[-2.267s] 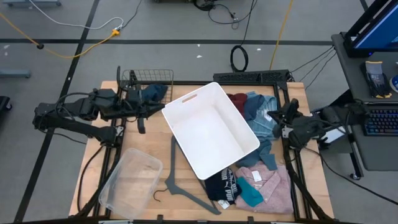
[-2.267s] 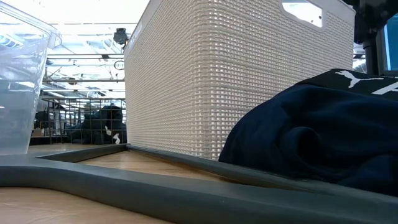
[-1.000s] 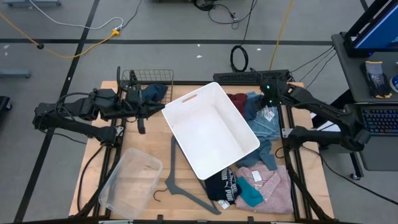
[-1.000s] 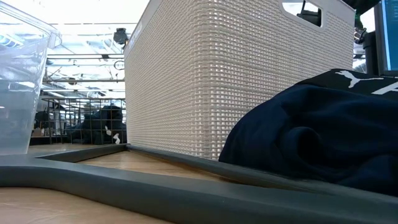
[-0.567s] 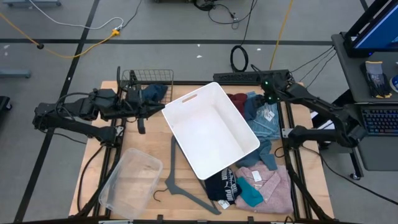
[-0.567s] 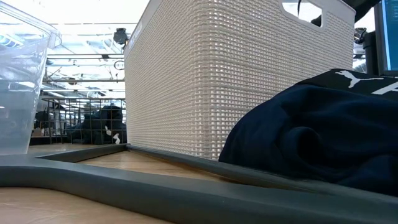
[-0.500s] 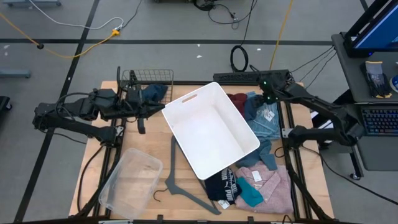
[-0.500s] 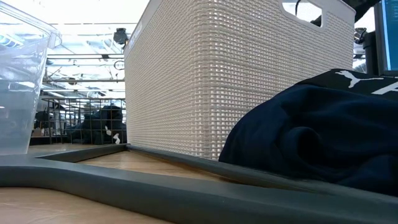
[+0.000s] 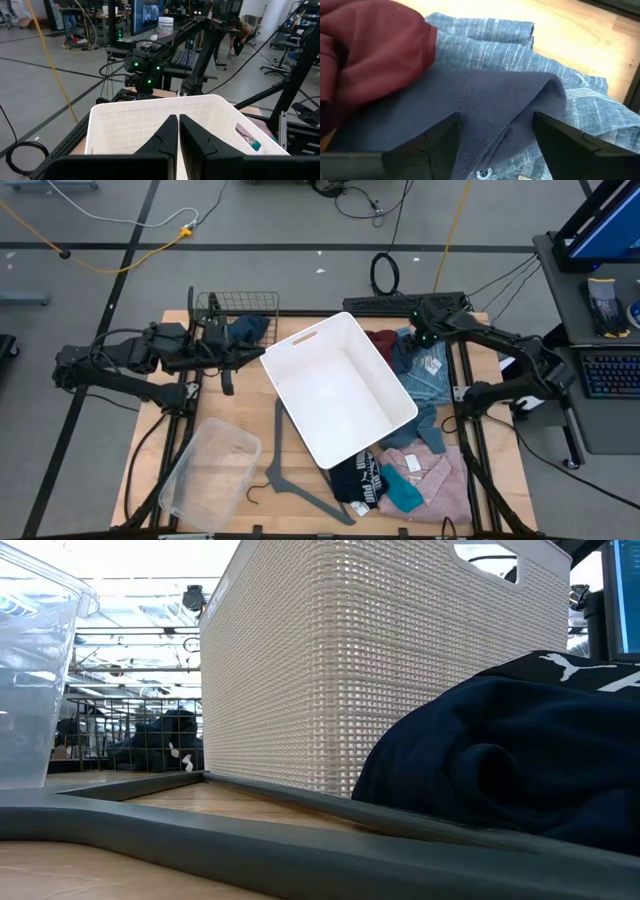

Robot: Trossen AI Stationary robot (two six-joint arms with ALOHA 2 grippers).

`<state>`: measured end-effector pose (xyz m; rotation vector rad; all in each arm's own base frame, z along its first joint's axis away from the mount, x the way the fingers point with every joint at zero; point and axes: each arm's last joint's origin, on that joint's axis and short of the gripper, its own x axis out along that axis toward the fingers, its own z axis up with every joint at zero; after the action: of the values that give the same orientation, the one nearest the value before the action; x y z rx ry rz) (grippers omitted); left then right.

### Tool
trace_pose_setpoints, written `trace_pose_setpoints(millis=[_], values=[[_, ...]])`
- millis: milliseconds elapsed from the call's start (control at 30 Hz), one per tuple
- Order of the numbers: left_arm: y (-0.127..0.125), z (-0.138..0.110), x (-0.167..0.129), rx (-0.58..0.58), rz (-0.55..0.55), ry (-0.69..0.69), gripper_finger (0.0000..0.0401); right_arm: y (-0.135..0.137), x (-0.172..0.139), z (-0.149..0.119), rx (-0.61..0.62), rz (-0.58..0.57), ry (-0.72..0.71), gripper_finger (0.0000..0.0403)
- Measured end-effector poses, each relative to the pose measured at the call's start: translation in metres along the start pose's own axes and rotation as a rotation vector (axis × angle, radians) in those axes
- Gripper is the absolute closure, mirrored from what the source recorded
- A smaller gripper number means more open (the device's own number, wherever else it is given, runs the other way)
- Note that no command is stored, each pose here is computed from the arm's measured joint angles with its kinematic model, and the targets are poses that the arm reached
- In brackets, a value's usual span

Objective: Pick & Place Cloths
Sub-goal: Put the dark blue sock into the transparent bin

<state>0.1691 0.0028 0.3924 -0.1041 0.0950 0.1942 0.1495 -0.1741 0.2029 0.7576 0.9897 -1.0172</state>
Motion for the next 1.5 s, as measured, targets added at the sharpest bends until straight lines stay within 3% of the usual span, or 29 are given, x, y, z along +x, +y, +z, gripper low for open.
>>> trace_pose_setpoints(millis=[300,767,1100,1500], values=[[0.0,0.0,0.0,0.002,0.001,0.0,0.038,0.001,0.005,0.0,0.02,-0.009,0.02,0.0215],[0.0,0.0,0.0,0.003,0.001,0.0,0.038,0.001,0.005,0.001,0.06,-0.009,0.013,0.0393],[0.0,0.0,0.0,0.004,0.0,0.0,0.038,0.0,-0.005,0.0,0.09,0.004,-0.027,0.0398],[0.0,0.0,0.0,0.004,0.001,0.0,0.038,-0.008,-0.07,-0.008,0.137,0.136,-0.32,0.0402]])
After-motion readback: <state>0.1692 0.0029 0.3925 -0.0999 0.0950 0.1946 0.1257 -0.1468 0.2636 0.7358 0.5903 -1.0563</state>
